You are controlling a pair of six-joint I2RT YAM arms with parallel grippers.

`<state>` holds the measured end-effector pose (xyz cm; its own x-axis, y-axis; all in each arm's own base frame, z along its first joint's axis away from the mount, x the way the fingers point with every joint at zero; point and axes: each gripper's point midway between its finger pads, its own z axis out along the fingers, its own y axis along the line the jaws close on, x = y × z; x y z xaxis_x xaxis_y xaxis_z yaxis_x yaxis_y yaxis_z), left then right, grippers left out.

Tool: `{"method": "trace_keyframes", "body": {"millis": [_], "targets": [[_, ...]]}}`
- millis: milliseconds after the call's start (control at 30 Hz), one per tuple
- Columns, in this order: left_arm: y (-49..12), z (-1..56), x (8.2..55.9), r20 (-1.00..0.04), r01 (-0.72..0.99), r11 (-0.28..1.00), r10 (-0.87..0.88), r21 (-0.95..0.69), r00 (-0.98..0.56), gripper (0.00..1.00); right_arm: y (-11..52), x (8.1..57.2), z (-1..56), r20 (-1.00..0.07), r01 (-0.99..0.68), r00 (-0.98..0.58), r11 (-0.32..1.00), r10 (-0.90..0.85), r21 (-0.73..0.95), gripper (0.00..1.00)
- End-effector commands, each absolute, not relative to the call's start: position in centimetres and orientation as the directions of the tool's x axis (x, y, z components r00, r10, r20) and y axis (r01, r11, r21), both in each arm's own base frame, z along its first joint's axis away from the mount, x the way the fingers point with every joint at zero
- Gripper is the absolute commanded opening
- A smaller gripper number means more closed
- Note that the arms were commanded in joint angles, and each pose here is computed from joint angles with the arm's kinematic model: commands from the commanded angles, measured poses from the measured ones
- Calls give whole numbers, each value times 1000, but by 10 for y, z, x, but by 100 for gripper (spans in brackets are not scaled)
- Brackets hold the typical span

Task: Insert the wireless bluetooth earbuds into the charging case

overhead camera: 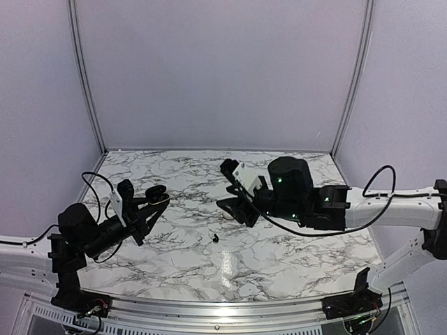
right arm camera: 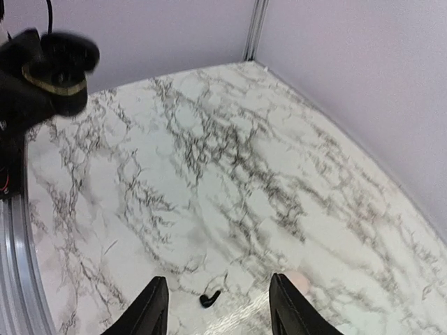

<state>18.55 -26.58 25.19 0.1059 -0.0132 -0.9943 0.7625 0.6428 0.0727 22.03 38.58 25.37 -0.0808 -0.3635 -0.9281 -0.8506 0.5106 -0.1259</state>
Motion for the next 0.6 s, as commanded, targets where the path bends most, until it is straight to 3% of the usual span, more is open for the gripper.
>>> {"method": "trace_keyframes", "body": {"millis": [0,200,567], "targets": [[-253,265,195,-990,717,696,-77,29,114,0,384,208,168,-837,-835,-359,543,-413,90,50],[-248,266,197,-990,703,711,-87,19,115,0,393,218,111,-789,-770,-476,618,-389,159,60],[-243,266,196,-988,696,718,-91,21,123,0,401,223,63,-781,-744,-476,658,-405,112,61]]}}
